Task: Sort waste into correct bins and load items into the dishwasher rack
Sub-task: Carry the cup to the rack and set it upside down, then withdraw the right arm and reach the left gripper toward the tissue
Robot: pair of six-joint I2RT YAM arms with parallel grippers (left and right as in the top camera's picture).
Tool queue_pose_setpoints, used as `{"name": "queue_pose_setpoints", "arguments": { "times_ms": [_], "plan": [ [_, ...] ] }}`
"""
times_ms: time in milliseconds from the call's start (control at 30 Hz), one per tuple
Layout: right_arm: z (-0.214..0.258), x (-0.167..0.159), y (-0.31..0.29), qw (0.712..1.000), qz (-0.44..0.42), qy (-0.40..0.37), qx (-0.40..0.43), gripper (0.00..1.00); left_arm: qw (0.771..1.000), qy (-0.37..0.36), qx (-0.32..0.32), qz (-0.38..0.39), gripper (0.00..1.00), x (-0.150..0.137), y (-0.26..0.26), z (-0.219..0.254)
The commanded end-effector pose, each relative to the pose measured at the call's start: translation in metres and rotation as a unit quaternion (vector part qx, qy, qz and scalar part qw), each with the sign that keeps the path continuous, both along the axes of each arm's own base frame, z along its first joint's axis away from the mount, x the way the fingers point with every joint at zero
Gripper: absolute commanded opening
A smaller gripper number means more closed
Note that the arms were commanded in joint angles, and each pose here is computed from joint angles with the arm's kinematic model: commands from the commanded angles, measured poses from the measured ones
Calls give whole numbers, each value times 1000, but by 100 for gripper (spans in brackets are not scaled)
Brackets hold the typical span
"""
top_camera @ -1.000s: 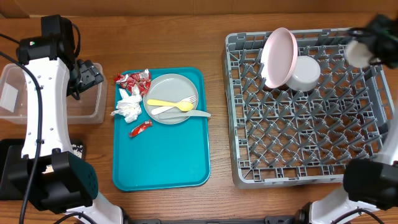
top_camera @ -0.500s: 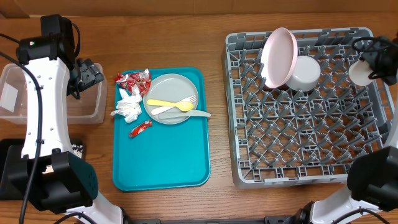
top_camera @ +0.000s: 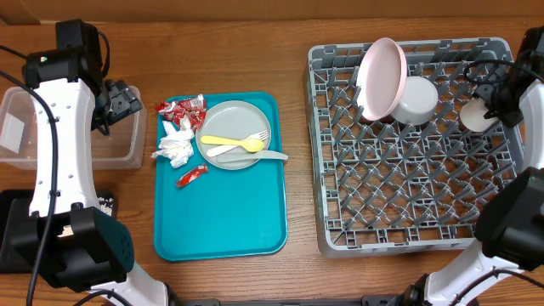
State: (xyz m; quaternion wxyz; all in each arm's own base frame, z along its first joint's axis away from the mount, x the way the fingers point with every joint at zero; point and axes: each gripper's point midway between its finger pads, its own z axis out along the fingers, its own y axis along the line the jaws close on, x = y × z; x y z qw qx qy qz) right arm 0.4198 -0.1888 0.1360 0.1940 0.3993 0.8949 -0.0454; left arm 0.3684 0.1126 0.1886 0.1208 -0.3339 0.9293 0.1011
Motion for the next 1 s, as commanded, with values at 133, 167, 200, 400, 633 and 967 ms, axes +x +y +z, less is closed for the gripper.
{"name": "queue_pose_setpoints", "arguments": {
  "times_ms": [133, 167, 200, 400, 633, 967],
  "plan": [
    [-28, 2, -1, 1000, 2, 27, 6, 46, 1000, -4, -2, 6, 100, 2, 2, 1],
    [-29, 2, -1, 1000, 2, 30, 7, 48, 1000, -4, -2, 6, 100, 2, 2, 1],
    [-29, 0, 0, 999, 2, 33, 8, 49, 1000, -4, -2, 6, 100, 2, 2, 1],
    [-15, -5, 4, 999, 5, 42, 18, 69, 1000, -5, -2, 6, 100, 3, 2, 1],
    [39, 2, 26, 997, 28, 9, 72, 100, 1000, -7, -2, 6, 100, 4, 2, 1],
    [142, -1, 63, 985, 102, -69, 121, 100, 999, -13, -50, -6, 100, 7, -15, -2]
  ]
}}
